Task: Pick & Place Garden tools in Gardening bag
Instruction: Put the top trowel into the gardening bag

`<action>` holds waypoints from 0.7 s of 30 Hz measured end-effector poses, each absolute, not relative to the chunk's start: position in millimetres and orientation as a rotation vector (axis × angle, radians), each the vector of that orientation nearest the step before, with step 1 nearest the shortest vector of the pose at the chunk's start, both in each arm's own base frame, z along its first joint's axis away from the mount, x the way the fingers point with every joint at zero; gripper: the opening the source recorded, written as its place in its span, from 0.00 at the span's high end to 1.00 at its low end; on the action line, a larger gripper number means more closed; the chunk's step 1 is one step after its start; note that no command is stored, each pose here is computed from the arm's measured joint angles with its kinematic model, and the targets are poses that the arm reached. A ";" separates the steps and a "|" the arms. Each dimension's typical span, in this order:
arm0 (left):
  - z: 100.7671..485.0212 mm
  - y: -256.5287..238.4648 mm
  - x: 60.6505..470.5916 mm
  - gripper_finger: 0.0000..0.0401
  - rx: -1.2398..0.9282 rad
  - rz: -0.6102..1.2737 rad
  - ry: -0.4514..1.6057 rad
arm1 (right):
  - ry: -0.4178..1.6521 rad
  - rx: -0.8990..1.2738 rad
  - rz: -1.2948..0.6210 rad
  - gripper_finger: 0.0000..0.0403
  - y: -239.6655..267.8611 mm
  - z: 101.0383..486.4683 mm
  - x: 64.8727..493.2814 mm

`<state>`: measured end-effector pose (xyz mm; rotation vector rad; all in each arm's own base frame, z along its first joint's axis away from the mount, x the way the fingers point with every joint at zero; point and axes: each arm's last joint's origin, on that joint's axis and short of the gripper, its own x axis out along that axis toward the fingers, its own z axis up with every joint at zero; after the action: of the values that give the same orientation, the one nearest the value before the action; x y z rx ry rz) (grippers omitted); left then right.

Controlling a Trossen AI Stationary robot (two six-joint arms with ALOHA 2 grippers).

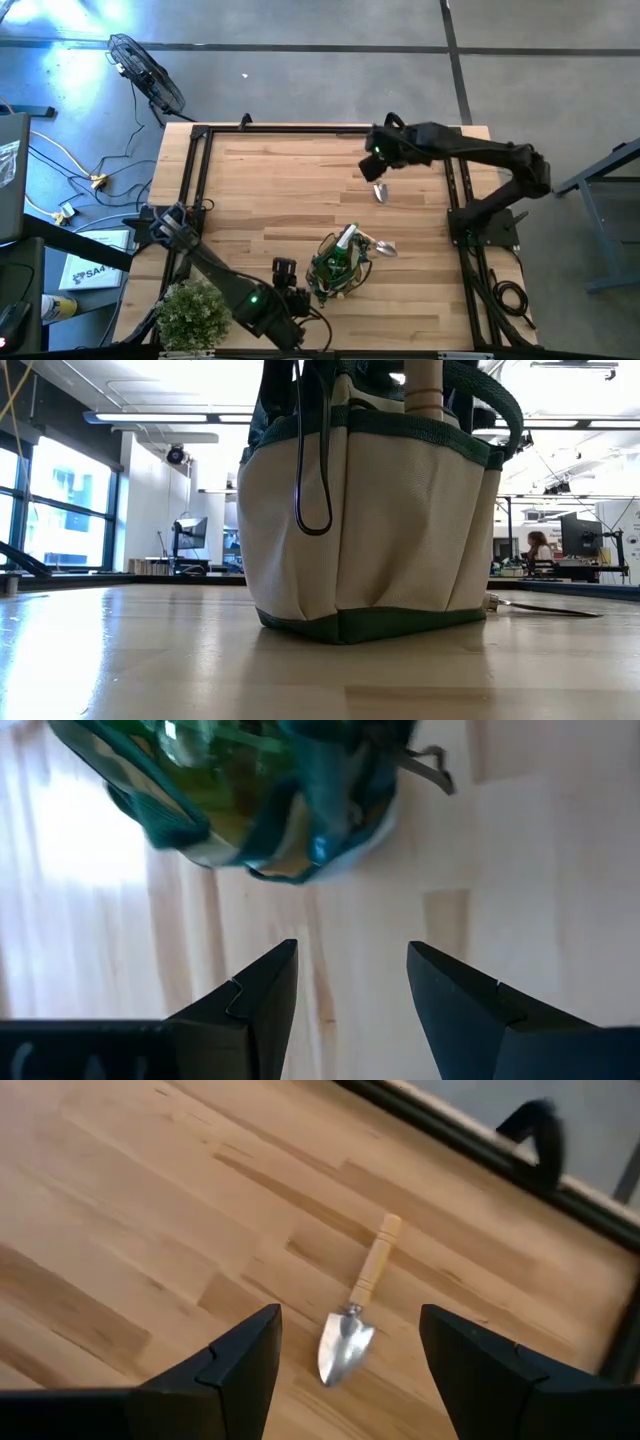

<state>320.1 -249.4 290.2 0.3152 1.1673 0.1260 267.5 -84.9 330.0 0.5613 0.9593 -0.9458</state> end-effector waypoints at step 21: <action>290.5 -262.4 298.2 0.55 0.274 0.272 1.130 | 1.269 0.825 -0.945 0.43 -191.9 237.6 282.4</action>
<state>298.2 -262.4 290.5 0.2739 1.1300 0.2716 282.4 -191.9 237.6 0.8245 1.2686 -0.9451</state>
